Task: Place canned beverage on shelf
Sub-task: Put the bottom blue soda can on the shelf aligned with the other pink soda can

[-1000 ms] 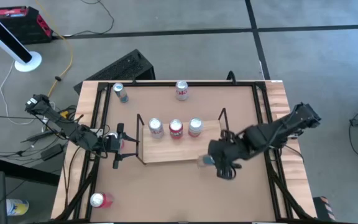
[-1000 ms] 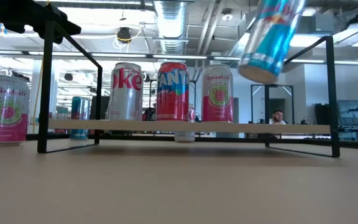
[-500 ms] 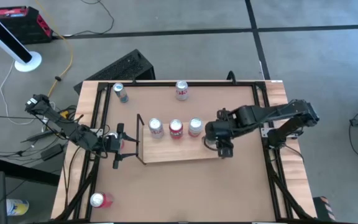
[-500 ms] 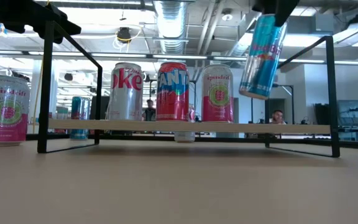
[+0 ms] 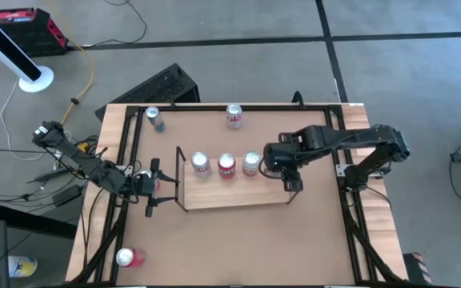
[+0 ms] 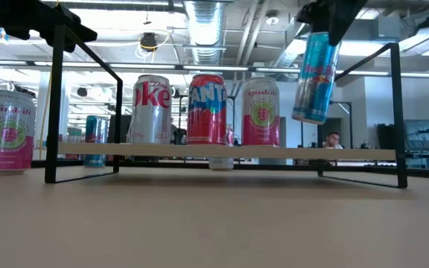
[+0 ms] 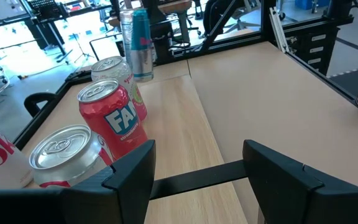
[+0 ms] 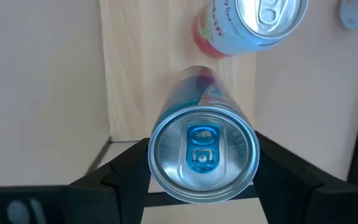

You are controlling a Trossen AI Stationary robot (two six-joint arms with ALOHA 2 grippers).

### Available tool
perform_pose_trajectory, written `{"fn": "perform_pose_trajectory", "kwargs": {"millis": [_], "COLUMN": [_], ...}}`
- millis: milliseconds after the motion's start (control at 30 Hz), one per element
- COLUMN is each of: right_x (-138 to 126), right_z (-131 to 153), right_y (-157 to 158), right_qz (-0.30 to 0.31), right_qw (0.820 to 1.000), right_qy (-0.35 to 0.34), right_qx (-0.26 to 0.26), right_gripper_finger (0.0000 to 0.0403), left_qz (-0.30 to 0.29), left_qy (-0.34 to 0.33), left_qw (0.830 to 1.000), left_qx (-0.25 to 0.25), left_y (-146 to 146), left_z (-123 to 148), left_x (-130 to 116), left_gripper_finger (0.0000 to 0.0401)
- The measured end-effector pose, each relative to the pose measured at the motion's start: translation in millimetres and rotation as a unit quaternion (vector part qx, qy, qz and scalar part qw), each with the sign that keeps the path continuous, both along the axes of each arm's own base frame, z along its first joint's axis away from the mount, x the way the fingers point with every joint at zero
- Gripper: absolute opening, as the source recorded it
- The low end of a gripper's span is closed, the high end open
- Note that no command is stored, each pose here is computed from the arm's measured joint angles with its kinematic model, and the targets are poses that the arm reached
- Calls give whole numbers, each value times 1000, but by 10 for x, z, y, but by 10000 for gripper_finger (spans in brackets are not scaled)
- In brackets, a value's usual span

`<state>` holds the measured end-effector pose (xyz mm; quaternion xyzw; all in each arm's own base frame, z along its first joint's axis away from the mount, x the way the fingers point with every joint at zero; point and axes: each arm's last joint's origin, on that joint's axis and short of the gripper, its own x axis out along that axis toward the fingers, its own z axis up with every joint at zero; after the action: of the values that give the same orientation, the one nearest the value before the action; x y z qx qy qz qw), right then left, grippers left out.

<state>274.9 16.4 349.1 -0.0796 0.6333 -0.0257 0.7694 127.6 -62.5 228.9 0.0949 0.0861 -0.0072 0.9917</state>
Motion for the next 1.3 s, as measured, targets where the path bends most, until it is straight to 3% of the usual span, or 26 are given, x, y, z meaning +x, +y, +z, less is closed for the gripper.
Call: {"fn": "perform_pose_trajectory", "kwargs": {"millis": [500, 933, 1300], "right_x": [-1, 13, 198], "right_z": [1, -15, -305], "right_y": [-418, -571, -618], "right_qz": [17, 52, 68], "right_qw": [1000, 998, 993], "right_qy": [12, 14, 95], "right_qx": [-19, -12, 3], "right_gripper_finger": [261, 261, 261], "left_qz": [0, 0, 0], "left_qy": [0, 0, 0], "left_qw": [1000, 1000, 1000], "left_qx": [0, 0, 0], "left_y": [0, 0, 0], "left_z": [0, -1, 0], "left_x": [0, 0, 0], "left_gripper_finger": [228, 228, 228]}}
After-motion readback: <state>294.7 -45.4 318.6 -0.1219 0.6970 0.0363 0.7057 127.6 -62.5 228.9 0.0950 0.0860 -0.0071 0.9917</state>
